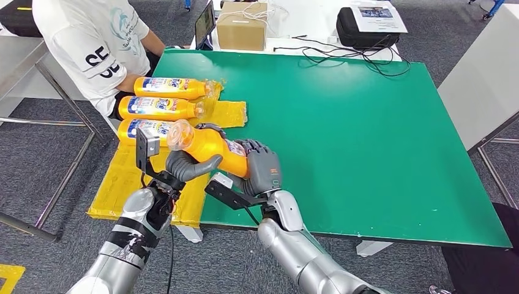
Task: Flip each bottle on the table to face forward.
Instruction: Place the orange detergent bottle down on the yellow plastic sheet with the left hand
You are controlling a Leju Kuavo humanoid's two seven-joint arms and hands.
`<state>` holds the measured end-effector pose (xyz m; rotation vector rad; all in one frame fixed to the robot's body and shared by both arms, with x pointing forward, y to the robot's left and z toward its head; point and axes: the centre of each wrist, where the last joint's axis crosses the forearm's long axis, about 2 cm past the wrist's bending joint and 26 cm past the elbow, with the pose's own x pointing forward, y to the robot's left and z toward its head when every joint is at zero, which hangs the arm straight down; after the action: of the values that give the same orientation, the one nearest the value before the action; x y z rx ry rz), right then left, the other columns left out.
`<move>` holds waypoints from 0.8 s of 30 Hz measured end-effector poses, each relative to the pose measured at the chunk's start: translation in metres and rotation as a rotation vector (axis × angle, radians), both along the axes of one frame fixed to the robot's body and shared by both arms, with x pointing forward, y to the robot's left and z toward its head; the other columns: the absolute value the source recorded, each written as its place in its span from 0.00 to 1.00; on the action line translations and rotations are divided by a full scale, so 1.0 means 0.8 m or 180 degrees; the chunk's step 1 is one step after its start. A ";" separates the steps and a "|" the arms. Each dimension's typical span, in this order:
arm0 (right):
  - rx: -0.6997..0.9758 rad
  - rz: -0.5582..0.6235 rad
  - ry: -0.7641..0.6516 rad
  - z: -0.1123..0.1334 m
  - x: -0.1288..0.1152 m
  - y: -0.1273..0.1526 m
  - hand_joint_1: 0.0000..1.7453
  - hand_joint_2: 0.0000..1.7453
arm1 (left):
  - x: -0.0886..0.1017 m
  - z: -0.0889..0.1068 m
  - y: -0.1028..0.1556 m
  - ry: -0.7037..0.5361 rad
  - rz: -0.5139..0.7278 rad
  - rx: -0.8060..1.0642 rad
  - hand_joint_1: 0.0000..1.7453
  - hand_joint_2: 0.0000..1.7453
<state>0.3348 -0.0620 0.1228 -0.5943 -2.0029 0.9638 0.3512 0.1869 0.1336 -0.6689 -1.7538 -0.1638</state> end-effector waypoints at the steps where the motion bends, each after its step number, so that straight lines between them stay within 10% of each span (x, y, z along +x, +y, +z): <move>1: 0.0001 -0.0003 0.0007 0.000 0.000 0.000 0.55 1.00 | 0.000 0.000 0.000 0.0001 0.0010 0.0010 1.00 1.00; 3: 0.0006 -0.0004 0.0038 0.000 0.000 0.001 0.05 1.00 | 0.000 0.000 0.000 0.0002 0.0037 0.0031 1.00 1.00; 4: 0.0012 -0.0003 0.0057 0.001 0.000 0.002 0.00 1.00 | 0.000 0.000 0.000 0.0007 0.0059 0.0043 1.00 1.00; 24: 0.1245 -0.0204 0.0054 0.031 0.005 -0.046 0.00 1.00 | 0.030 0.022 0.105 -0.0542 0.1305 0.0727 1.00 1.00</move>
<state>0.3385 -0.0992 0.1475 -0.4274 -2.0693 0.5145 0.3750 0.2707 0.1513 -0.1256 -1.9604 -0.1376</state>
